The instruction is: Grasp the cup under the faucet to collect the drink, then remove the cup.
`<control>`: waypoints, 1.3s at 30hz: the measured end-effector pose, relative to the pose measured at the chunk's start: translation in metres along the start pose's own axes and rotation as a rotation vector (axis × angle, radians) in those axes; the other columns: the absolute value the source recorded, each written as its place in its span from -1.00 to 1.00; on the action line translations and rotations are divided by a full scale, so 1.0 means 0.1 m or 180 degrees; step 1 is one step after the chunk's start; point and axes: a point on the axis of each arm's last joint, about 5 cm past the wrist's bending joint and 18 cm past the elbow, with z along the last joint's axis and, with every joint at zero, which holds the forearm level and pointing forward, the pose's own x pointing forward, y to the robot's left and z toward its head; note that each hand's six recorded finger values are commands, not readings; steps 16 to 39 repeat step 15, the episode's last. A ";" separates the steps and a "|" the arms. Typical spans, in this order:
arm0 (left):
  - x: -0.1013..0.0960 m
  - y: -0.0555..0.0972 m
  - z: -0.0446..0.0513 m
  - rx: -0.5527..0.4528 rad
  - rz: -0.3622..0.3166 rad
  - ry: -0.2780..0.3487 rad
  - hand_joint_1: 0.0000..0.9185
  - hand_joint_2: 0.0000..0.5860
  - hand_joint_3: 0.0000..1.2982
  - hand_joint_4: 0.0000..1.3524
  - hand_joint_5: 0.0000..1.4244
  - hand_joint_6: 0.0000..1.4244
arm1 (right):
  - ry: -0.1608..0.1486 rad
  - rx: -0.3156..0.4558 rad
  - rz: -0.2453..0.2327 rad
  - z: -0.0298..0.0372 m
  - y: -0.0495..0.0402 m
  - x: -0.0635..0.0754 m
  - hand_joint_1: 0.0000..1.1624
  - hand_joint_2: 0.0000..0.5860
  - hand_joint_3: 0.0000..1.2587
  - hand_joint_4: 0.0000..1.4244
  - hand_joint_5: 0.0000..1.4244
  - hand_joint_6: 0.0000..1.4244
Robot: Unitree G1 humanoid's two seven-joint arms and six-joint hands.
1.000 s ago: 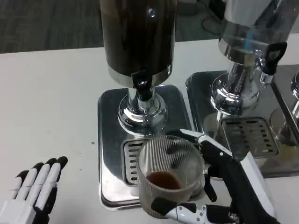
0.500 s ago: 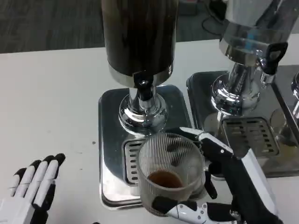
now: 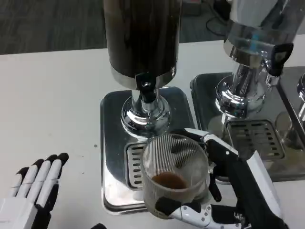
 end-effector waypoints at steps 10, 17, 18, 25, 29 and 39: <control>0.01 -0.02 0.006 -0.0024 -0.0014 -0.0022 -1.00 -0.55 -1.00 -1.00 -1.00 -1.00 | 0.0039 -0.0005 0.0005 -0.014 -0.001 -0.02 0.64 -0.49 -0.35 -0.04 0.36 0.97; 0.05 -0.02 0.009 -0.0028 0.0031 -0.0049 -1.00 -0.54 -1.00 -1.00 -1.00 -1.00 | 0.0049 -0.0015 -0.0014 -0.017 -0.010 -0.02 0.63 -0.48 -0.35 -0.04 0.36 0.97; 0.05 -0.02 0.009 -0.0028 0.0031 -0.0049 -1.00 -0.54 -1.00 -1.00 -1.00 -1.00 | 0.0049 -0.0015 -0.0014 -0.017 -0.010 -0.02 0.63 -0.48 -0.35 -0.04 0.36 0.97; 0.05 -0.02 0.009 -0.0028 0.0031 -0.0049 -1.00 -0.54 -1.00 -1.00 -1.00 -1.00 | 0.0049 -0.0015 -0.0014 -0.017 -0.010 -0.02 0.63 -0.48 -0.35 -0.04 0.36 0.97; 0.05 -0.02 0.009 -0.0028 0.0031 -0.0049 -1.00 -0.54 -1.00 -1.00 -1.00 -1.00 | 0.0049 -0.0015 -0.0014 -0.017 -0.010 -0.02 0.63 -0.48 -0.35 -0.04 0.36 0.97; 0.05 -0.02 0.009 -0.0028 0.0031 -0.0049 -1.00 -0.54 -1.00 -1.00 -1.00 -1.00 | 0.0049 -0.0015 -0.0014 -0.017 -0.010 -0.02 0.63 -0.48 -0.35 -0.04 0.36 0.97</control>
